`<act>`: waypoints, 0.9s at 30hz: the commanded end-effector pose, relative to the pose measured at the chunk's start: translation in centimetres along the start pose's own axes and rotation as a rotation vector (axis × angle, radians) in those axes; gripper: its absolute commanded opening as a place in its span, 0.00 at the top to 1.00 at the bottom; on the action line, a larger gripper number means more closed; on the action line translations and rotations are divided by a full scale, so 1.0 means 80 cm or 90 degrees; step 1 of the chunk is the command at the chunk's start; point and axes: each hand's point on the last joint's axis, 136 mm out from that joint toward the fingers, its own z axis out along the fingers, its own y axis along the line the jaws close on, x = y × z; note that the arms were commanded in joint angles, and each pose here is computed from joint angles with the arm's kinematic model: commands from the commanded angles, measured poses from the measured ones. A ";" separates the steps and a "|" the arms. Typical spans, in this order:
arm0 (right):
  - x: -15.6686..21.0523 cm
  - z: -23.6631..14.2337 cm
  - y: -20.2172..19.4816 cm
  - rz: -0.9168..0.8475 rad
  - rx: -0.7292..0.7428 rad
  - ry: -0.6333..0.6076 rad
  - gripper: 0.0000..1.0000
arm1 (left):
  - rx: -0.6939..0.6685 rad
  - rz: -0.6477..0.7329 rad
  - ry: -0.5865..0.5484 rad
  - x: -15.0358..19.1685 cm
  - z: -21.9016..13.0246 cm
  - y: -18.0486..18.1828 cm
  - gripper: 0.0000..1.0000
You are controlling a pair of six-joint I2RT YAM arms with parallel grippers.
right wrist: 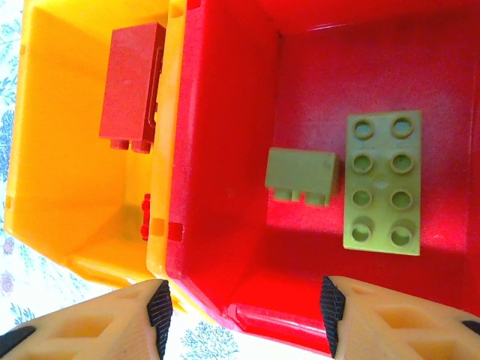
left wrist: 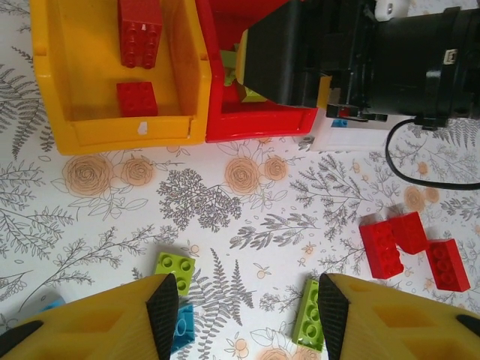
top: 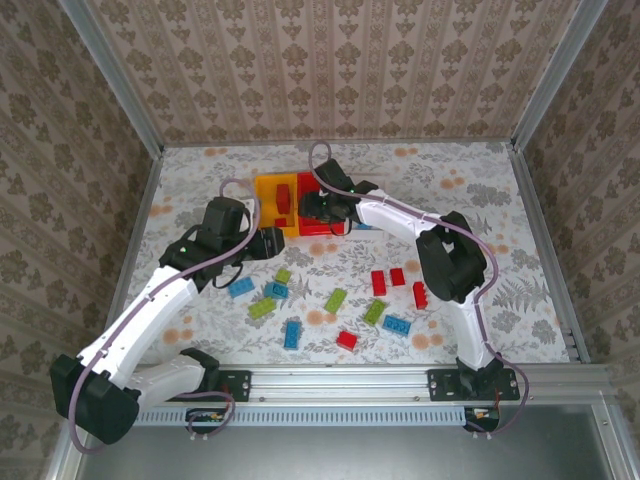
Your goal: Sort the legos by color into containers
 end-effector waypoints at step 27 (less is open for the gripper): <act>0.145 -0.276 -0.145 -0.098 0.115 -0.084 0.37 | -0.017 0.053 0.257 0.108 0.136 -0.104 0.45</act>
